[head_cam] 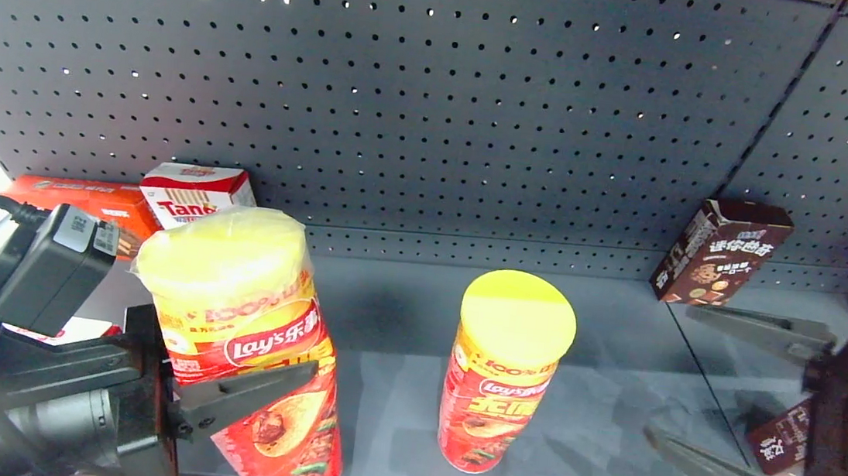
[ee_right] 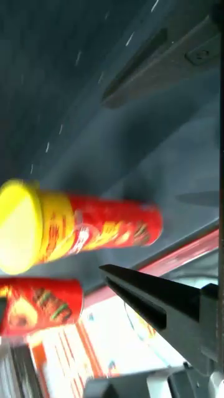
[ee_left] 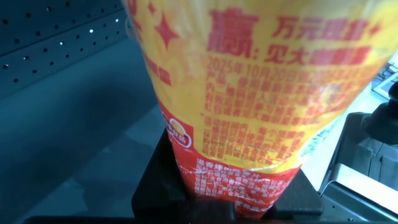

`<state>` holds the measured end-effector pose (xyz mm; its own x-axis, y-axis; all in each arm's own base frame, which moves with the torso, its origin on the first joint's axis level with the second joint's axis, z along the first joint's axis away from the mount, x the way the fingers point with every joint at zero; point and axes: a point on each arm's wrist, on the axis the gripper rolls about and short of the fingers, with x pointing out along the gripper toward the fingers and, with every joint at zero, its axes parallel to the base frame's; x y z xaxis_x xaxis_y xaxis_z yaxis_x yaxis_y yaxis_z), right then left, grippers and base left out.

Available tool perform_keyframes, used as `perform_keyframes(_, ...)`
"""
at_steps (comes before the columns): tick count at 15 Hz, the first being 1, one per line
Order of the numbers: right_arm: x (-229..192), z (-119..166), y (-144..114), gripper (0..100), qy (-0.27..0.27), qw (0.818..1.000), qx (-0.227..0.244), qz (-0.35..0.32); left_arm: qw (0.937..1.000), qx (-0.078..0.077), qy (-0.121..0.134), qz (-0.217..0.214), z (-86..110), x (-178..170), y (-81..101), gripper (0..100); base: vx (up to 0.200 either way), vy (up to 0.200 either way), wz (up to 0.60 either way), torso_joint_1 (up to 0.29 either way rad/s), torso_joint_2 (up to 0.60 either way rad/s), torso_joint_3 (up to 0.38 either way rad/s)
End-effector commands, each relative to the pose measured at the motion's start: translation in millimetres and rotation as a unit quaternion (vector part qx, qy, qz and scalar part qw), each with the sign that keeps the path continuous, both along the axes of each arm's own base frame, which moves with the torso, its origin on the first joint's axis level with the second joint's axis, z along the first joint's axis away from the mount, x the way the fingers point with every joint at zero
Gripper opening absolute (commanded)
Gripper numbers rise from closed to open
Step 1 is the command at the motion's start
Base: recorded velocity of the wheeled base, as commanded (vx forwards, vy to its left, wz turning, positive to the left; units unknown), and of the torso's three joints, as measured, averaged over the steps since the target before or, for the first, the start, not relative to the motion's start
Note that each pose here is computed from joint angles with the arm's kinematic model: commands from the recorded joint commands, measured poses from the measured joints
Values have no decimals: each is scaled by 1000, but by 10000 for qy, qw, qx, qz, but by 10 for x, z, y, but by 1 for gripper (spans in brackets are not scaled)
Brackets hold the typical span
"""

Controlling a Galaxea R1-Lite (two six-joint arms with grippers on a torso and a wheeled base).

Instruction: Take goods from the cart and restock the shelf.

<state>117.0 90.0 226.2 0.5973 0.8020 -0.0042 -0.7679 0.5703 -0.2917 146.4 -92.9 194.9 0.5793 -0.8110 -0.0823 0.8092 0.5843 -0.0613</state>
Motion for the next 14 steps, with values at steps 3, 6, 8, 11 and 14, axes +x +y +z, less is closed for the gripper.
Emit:
perform_keyframes(3,-992,-55,-781,100,-190,9854,187,-1684,10000,-17,-41,-27,21,0,-10,0,0,0,0,0,0,0)
perform_keyframes(6,-1337,-609,-1037,100,251,9712,-166,-2362,10000,-11,-60,-35,26,0,-13,0,0,0,0,0,0,0)
perform_keyframes(8,-1385,-883,-1063,100,401,9691,-66,-2435,10000,-19,-74,-35,36,6,-16,0,0,0,0,0,0,0)
perform_keyframes(11,-1409,-1194,-1064,100,610,9628,47,-2630,10000,-15,-67,-35,33,2,-14,0,0,0,0,0,0,0)
perform_keyframes(14,-1401,-1367,-1025,100,962,9411,253,-3231,10000,-15,-67,-43,37,12,-23,0,0,0,0,0,0,0)
